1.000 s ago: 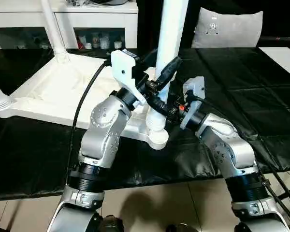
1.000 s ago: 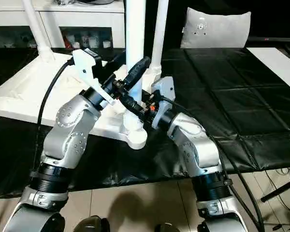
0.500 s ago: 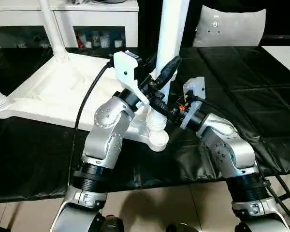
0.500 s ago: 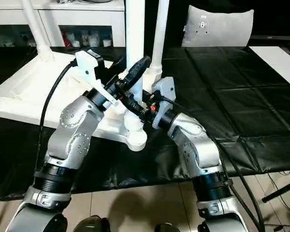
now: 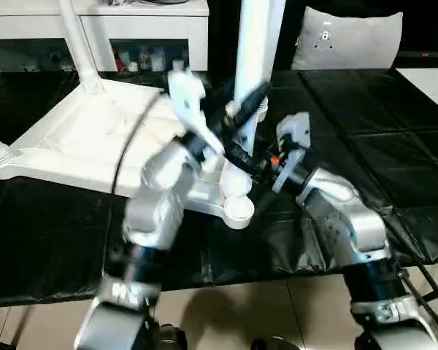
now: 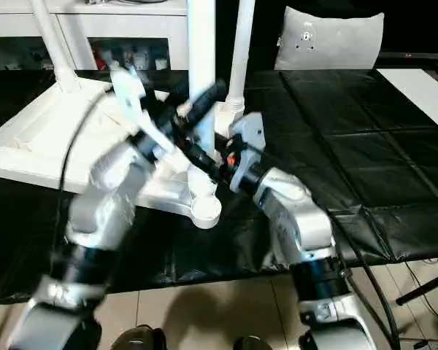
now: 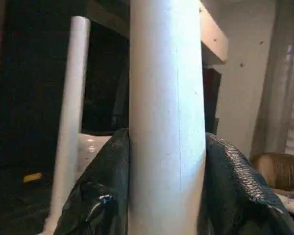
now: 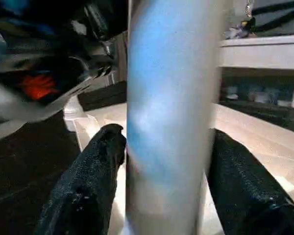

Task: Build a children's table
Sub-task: Pick table leg

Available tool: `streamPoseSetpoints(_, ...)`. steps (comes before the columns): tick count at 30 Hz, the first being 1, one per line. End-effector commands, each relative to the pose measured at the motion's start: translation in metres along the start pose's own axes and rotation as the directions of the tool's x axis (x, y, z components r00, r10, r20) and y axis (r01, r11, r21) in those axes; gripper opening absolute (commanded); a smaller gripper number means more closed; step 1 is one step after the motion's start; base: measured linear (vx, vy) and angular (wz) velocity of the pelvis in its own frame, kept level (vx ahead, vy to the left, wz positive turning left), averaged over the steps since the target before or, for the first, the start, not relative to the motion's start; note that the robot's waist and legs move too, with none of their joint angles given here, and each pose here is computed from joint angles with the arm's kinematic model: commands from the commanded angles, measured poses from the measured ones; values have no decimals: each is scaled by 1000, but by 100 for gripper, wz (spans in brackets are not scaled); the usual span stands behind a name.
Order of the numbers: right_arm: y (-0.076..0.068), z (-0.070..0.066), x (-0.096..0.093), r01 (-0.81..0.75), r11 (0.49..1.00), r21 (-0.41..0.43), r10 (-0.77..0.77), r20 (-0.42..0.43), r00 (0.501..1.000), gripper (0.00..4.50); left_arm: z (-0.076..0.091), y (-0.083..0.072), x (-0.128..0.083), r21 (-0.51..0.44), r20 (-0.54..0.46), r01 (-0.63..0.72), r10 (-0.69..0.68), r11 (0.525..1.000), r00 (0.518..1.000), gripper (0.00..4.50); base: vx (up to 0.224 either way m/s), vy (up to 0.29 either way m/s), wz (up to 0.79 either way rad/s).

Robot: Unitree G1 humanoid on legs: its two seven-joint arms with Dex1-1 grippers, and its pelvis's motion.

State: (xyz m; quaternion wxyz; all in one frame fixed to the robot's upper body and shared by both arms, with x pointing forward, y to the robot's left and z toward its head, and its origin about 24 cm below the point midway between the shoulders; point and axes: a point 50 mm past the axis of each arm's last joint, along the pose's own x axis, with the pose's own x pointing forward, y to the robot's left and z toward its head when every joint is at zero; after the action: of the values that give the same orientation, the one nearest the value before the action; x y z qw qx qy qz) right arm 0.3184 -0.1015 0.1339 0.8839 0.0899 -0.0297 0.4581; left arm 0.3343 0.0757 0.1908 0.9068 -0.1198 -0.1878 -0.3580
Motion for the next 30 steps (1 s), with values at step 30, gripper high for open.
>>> streamPoseSetpoints(30,0,37,-50,-449,858,248,478,-69,876,450,44,-28,-4,-432,70,615,-655,660,753,180,0,0,0)
